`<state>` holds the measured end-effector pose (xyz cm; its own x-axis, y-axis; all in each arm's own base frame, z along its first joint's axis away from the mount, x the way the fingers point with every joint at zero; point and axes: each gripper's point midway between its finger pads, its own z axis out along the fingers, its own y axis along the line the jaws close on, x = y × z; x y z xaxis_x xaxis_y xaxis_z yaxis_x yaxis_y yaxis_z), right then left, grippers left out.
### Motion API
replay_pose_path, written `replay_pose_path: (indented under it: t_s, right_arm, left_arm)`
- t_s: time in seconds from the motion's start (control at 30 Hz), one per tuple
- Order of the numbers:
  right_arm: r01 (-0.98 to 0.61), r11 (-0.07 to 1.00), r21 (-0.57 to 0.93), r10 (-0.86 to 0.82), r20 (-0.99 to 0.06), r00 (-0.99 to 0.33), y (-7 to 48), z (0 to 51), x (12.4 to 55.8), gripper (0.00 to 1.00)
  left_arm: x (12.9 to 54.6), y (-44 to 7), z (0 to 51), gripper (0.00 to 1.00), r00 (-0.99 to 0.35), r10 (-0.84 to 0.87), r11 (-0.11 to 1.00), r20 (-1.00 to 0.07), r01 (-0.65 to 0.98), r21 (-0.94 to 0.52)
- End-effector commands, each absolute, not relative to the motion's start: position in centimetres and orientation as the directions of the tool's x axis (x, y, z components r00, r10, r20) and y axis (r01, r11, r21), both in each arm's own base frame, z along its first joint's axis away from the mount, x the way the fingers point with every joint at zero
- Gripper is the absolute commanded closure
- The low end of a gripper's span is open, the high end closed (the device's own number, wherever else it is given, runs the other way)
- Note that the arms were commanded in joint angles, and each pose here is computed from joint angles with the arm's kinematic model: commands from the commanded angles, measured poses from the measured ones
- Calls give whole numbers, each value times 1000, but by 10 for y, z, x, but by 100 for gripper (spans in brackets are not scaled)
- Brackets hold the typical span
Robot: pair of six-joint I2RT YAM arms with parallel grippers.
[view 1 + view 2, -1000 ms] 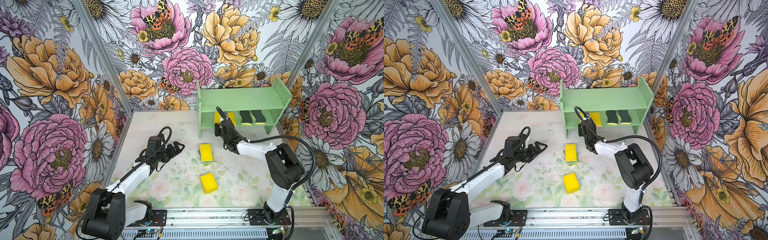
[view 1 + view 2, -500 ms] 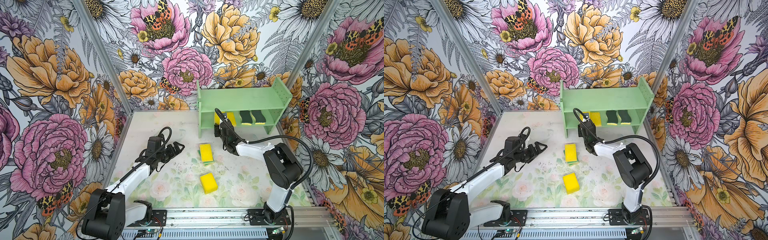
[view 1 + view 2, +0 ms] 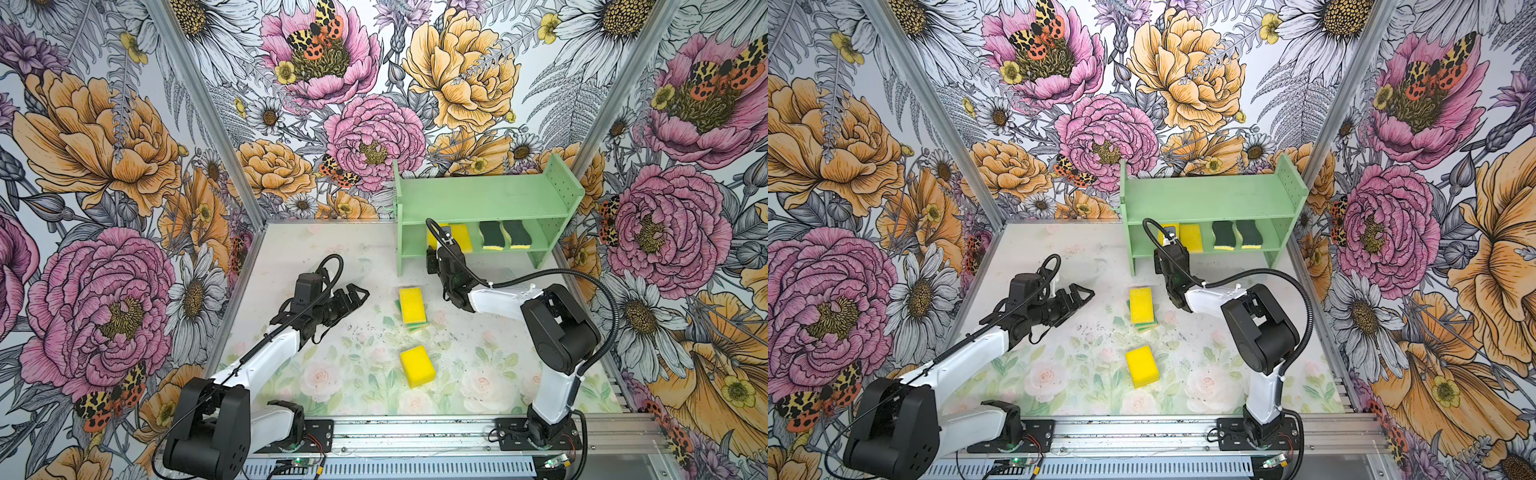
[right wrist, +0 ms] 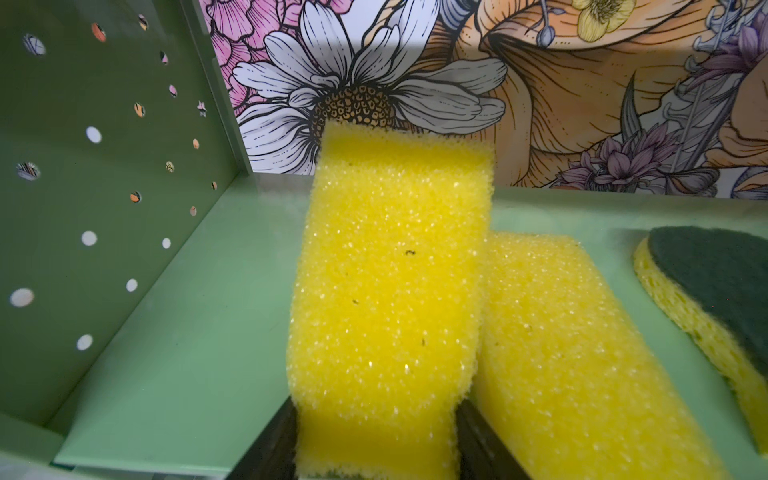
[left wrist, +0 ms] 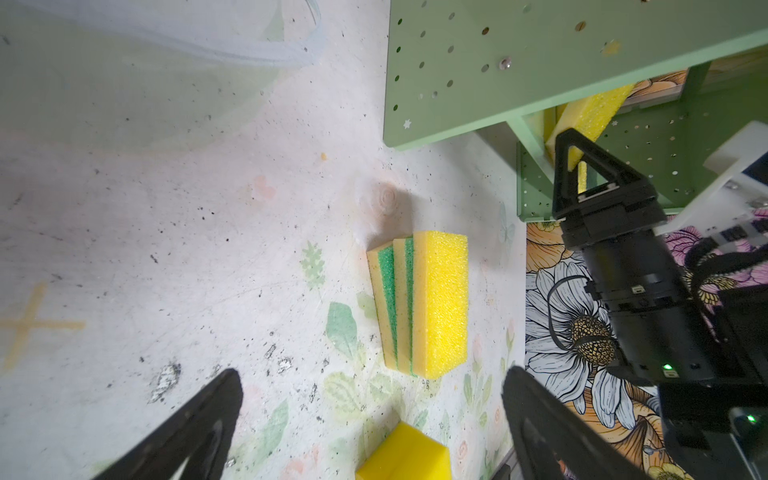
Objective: Place and organize the cleaning sponges onto the shelf
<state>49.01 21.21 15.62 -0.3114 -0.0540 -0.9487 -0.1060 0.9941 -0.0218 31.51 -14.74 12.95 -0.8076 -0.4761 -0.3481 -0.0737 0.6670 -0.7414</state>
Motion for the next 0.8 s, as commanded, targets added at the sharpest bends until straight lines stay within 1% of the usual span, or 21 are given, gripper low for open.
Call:
replay_pose_path:
  t_s: [0.0, 0.3, 0.77]
  right_arm:
    - [-114, 992, -49, -87, -932, -353, 215, 131, 485, 44]
    - [-105, 993, -50, -84, -931, -354, 212, 129, 484, 44]
    - [-102, 994, -47, -80, -937, -341, 212, 132, 485, 39]
  left_arm:
    - [318, -145, 145, 1, -790, -471, 671, -392, -33, -741]
    - [317, -143, 145, 1, -787, -471, 680, -399, -35, -732]
    - [319, -144, 144, 1, -789, -470, 679, -396, -36, -733]
